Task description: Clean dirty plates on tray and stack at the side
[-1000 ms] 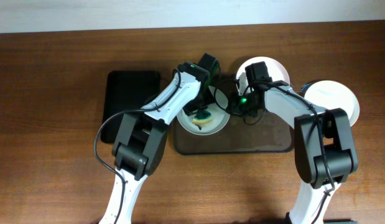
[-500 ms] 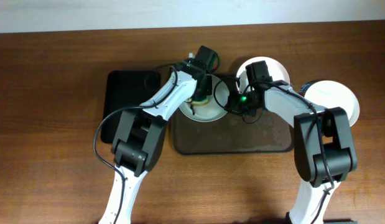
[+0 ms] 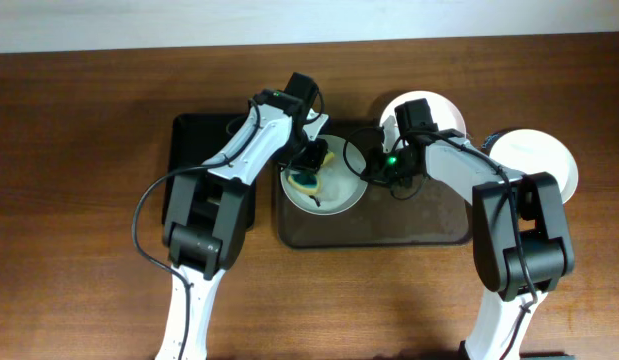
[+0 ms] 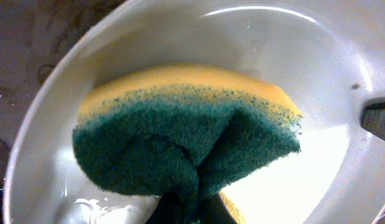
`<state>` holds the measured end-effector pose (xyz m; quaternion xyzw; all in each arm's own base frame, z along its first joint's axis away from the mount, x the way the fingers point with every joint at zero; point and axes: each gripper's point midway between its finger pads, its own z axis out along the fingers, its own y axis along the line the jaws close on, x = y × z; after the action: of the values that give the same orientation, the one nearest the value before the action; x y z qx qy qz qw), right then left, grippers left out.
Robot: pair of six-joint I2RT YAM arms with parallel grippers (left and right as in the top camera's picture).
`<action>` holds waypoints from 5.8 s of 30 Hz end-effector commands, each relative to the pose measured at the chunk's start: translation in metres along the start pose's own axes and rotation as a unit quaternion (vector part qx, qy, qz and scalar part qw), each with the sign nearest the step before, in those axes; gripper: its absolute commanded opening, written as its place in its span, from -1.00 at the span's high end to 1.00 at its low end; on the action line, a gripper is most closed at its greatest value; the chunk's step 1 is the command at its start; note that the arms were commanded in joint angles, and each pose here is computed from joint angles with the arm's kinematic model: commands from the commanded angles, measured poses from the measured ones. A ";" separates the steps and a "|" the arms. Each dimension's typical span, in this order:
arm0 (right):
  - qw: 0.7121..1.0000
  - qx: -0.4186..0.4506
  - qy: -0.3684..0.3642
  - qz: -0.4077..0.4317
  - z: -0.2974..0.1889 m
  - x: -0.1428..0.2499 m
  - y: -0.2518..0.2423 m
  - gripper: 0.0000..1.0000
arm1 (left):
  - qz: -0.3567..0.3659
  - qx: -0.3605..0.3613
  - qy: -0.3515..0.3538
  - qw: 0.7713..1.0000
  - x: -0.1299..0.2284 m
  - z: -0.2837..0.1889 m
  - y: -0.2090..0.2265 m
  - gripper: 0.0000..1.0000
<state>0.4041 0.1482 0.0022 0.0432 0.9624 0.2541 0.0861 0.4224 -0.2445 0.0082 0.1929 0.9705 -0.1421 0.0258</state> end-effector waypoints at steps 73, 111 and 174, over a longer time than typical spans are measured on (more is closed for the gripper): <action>0.975 0.210 -0.006 0.066 0.009 -0.012 -0.058 0.92 | -0.028 0.125 -0.066 0.990 0.005 0.032 -0.069 1.00; 0.991 0.116 0.041 -0.042 -0.004 0.000 -0.016 0.92 | -0.143 -0.159 -0.280 0.936 -0.070 -0.196 0.042 1.00; 0.962 0.206 -0.093 0.153 -0.137 -0.054 -0.163 -0.11 | -0.181 -0.103 -0.207 0.956 -0.026 -0.207 0.095 1.00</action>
<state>0.4214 -0.0706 0.0675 0.2423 0.9553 0.0884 0.1445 0.4834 -0.1131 0.1833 -0.0295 0.9718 -0.0893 0.2161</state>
